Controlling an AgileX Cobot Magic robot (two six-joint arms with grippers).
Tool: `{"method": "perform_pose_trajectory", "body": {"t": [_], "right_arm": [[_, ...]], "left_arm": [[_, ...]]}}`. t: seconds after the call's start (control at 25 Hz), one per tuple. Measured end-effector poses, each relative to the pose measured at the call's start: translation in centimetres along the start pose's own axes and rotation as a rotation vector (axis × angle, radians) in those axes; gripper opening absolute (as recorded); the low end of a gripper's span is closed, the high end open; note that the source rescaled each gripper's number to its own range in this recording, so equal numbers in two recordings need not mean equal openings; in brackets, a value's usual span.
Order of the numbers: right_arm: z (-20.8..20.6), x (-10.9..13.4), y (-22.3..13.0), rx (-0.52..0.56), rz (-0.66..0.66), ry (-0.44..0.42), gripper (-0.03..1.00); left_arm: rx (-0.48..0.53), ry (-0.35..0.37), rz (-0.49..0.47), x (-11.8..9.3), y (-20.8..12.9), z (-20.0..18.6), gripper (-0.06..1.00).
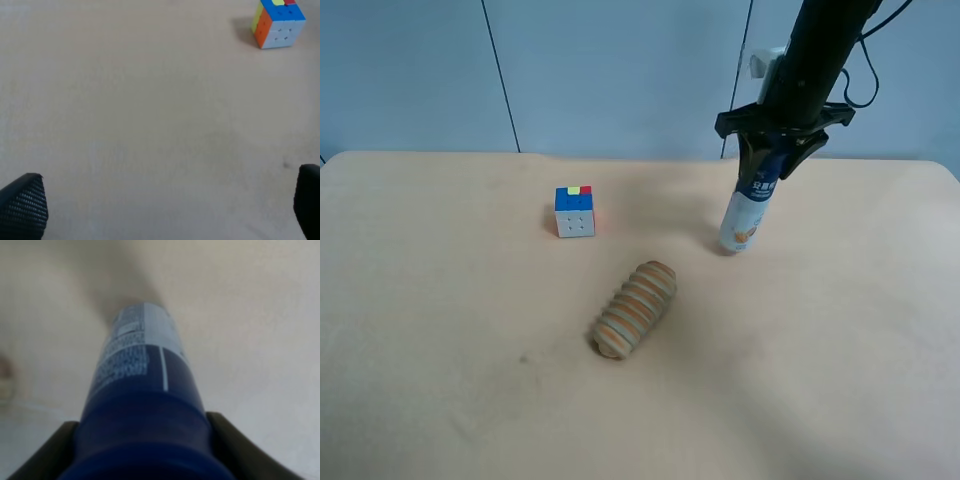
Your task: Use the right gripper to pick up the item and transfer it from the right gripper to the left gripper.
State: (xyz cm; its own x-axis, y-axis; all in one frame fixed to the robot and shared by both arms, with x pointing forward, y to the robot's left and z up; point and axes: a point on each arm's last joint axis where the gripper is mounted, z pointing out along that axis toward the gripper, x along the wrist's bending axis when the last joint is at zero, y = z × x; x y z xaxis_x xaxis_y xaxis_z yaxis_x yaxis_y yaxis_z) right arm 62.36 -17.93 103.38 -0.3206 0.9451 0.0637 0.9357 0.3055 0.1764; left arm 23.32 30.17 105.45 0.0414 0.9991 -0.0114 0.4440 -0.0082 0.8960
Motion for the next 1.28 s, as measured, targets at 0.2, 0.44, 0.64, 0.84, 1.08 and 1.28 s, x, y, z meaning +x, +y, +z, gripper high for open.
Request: {"method": "perform_pose_trajectory", "body": {"t": [0.2, 0.44, 0.64, 0.84, 1.08, 1.28], "right_arm": [[-2.6, 0.3, -0.6, -0.049, -0.005, 0.003, 0.01], [-5.4, 1.8, -1.3, -0.118, -0.035, 0.025, 0.01], [-7.2, 4.6, -2.1, -0.157, -0.101, 0.053, 0.01], [-8.4, 8.5, -3.2, -0.179, -0.196, 0.105, 0.01], [-9.0, 13.7, -4.8, -0.168, -0.321, 0.243, 0.01], [-9.1, 16.4, -5.8, -0.152, -0.382, 0.311, 0.01]], "left_arm": [[0.000, 0.000, 0.000, 0.0, 0.0, 0.0, 1.00], [0.000, 0.000, 0.001, 0.0, 0.0, 0.0, 1.00], [0.000, 0.000, 0.001, 0.0, 0.0, 0.0, 1.00], [0.000, 0.000, 0.000, 0.0, 0.0, 0.0, 1.00], [0.000, 0.000, 0.000, 0.0, 0.0, 0.0, 1.00], [0.000, -0.025, -0.002, -0.2, 0.0, 0.0, 1.00]]}}
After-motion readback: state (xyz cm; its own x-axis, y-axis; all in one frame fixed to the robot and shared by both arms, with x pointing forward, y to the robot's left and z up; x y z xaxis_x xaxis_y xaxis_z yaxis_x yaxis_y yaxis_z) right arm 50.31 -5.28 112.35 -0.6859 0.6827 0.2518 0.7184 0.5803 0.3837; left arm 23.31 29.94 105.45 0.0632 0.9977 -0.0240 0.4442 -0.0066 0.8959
